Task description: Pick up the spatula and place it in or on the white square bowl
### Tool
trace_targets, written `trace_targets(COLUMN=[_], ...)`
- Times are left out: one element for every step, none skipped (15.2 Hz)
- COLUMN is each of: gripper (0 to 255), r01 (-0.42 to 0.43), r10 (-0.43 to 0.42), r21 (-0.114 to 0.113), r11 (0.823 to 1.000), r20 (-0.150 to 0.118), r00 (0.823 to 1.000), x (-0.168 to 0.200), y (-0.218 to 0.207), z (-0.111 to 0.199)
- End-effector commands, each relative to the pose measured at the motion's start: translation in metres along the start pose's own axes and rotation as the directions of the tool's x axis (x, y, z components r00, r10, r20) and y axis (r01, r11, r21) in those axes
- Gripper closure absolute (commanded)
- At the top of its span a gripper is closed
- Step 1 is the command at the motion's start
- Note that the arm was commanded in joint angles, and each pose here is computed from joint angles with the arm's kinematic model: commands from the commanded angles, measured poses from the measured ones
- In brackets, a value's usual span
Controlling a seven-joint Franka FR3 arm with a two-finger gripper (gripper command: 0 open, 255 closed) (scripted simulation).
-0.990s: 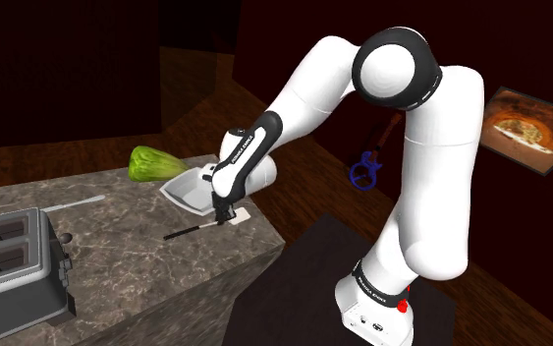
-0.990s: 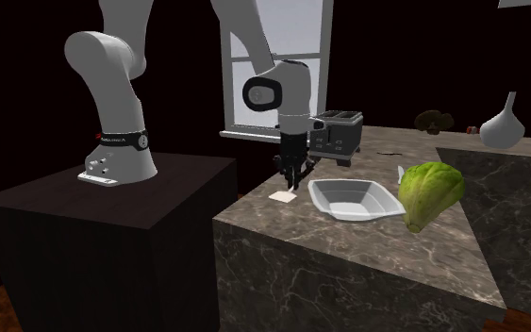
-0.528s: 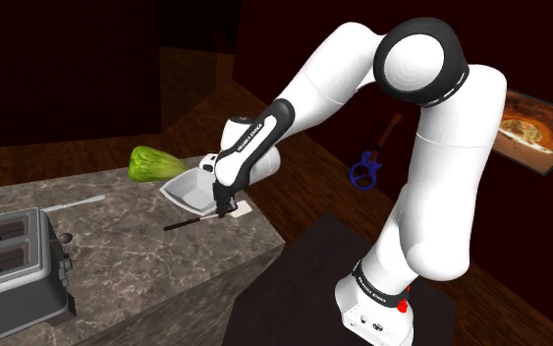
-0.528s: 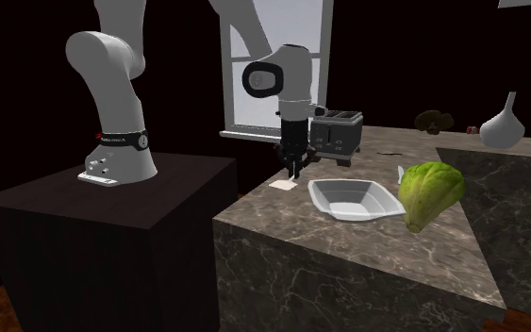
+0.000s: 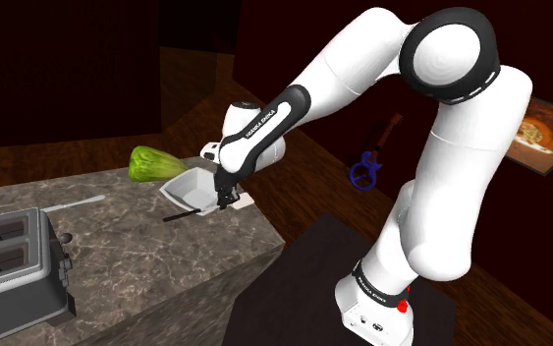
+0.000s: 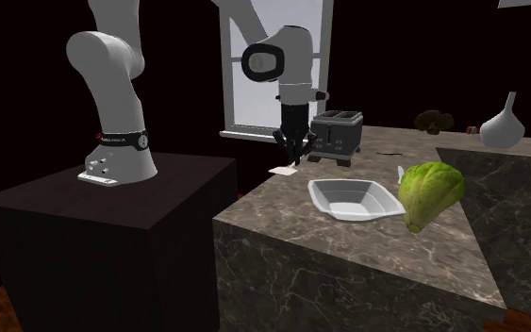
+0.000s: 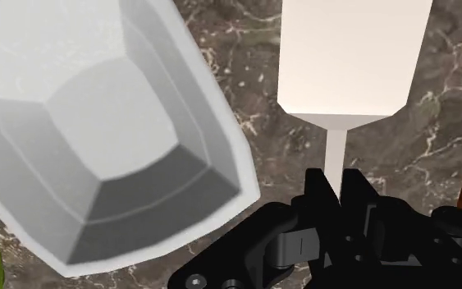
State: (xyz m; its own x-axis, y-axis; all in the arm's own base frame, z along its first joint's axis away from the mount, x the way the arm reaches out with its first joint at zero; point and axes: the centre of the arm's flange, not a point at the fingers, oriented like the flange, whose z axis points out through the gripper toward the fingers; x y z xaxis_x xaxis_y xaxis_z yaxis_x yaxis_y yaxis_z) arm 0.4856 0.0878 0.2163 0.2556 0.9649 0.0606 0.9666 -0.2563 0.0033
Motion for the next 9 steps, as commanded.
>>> trace_targets(gripper=[255,255,255,255,255,255,255,255,255], r01=[0.0,0.0,0.0,0.0,0.0,0.0,0.0,0.0,0.0], r10=[0.0,0.0,0.0,0.0,0.0,0.0,0.0,0.0,0.0], r21=[0.0,0.0,0.0,0.0,0.0,0.0,0.0,0.0,0.0], r11=[1.0,1.0,1.0,1.0,1.0,1.0,1.0,1.0,1.0], r20=[0.0,0.0,0.0,0.0,0.0,0.0,0.0,0.0,0.0], r00=[1.0,1.0,1.0,1.0,1.0,1.0,1.0,1.0,1.0], x=[-0.002,-0.004,-0.006,-0.009,-0.011,-0.013,-0.015,-0.017,-0.019], y=[0.013,0.026,0.039,0.052,0.065,0.078,0.091,0.104,0.117], z=[-0.005,-0.005,-0.006,-0.006,-0.006,-0.007,-0.007,-0.008,-0.008])
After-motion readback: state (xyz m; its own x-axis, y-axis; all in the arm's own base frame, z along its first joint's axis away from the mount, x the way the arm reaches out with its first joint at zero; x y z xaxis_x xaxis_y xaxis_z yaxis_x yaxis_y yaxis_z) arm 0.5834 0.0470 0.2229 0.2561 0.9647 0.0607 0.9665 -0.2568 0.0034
